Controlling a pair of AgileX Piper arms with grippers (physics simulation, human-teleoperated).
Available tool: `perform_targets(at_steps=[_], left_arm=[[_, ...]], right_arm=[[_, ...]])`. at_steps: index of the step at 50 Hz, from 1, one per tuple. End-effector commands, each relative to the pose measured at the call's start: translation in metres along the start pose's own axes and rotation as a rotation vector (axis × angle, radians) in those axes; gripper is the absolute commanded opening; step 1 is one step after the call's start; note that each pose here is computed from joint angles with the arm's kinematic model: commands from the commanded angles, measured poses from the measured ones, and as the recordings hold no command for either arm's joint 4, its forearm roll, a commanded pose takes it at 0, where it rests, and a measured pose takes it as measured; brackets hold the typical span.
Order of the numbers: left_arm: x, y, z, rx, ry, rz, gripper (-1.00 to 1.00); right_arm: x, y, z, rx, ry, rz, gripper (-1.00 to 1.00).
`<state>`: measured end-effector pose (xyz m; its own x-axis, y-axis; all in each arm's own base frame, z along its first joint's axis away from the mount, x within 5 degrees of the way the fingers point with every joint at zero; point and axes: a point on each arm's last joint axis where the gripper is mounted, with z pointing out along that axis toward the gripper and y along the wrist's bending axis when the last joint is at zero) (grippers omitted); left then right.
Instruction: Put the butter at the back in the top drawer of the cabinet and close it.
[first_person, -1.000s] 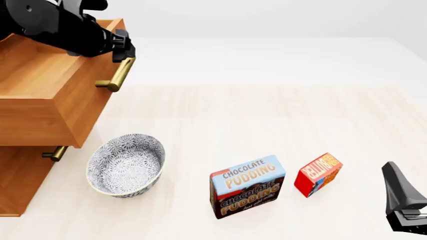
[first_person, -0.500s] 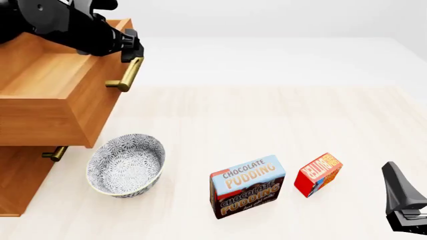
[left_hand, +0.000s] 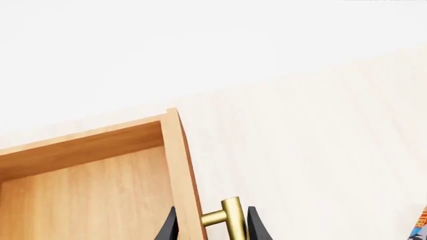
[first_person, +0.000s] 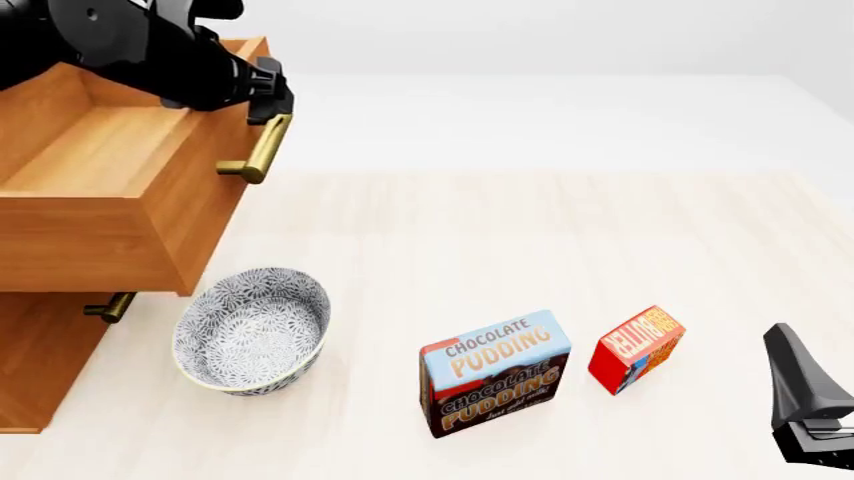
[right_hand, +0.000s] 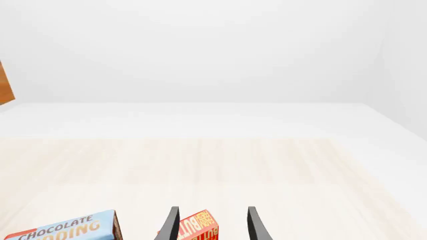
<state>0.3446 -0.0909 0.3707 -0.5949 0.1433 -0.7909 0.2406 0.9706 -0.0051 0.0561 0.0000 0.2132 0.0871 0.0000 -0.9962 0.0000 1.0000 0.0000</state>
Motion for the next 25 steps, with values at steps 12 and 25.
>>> perform_targets(at_steps=[12,25], left_arm=[[0.0,-0.02,0.009,0.052,0.018,0.049,1.0],[-0.008,-0.012,-0.026,0.036,-0.02,0.075,1.0]], right_arm=[[0.0,0.0,0.0,0.0,0.0,0.0,1.0],[0.0,0.0,0.0,0.0,0.0,0.0,1.0]])
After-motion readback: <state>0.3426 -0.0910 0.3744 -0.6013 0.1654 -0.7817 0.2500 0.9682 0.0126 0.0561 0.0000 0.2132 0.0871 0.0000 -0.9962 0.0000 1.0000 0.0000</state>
